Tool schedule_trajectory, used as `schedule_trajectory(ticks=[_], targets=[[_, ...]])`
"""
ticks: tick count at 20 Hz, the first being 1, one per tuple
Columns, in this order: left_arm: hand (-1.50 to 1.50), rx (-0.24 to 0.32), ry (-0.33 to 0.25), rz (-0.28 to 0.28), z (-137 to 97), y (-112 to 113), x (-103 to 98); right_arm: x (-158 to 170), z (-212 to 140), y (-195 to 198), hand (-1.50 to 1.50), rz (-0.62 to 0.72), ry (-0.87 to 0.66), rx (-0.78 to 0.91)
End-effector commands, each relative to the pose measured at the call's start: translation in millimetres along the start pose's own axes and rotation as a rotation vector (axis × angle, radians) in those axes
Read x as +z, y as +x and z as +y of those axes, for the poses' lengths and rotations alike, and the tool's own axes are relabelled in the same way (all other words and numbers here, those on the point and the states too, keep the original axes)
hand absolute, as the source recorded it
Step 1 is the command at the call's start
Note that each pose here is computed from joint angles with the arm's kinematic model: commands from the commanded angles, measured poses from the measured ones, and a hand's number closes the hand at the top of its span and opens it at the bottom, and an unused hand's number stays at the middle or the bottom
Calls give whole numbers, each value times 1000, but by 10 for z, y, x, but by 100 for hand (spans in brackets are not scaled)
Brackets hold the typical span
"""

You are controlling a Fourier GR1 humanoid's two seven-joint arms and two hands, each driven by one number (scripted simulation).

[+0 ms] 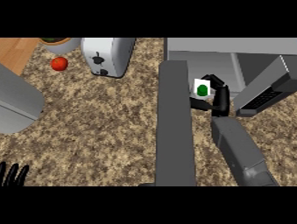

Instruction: Pick up the milk, place it into the microwave and close the microwave

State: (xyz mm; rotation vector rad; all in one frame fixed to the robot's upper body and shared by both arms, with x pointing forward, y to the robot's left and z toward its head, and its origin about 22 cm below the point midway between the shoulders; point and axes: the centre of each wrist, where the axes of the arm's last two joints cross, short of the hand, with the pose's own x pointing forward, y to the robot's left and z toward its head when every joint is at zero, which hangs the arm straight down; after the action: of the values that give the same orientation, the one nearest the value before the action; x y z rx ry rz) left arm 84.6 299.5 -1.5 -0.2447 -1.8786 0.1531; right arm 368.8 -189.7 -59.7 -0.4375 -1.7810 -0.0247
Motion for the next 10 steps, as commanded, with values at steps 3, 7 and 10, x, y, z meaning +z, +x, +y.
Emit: schedule_trajectory(ticks=[3,7,10], targets=[[-150,0,-19,-21,55,-2,-120,-100,-133,-95,150,22,-6,129],[-150,6,-38,-20,12,42,-165,-223,-137,-16,150,-16,-15,181],[-150,12,-43,2,22,-15,-84,-244,-332,-87,150,-46,-17,242]])
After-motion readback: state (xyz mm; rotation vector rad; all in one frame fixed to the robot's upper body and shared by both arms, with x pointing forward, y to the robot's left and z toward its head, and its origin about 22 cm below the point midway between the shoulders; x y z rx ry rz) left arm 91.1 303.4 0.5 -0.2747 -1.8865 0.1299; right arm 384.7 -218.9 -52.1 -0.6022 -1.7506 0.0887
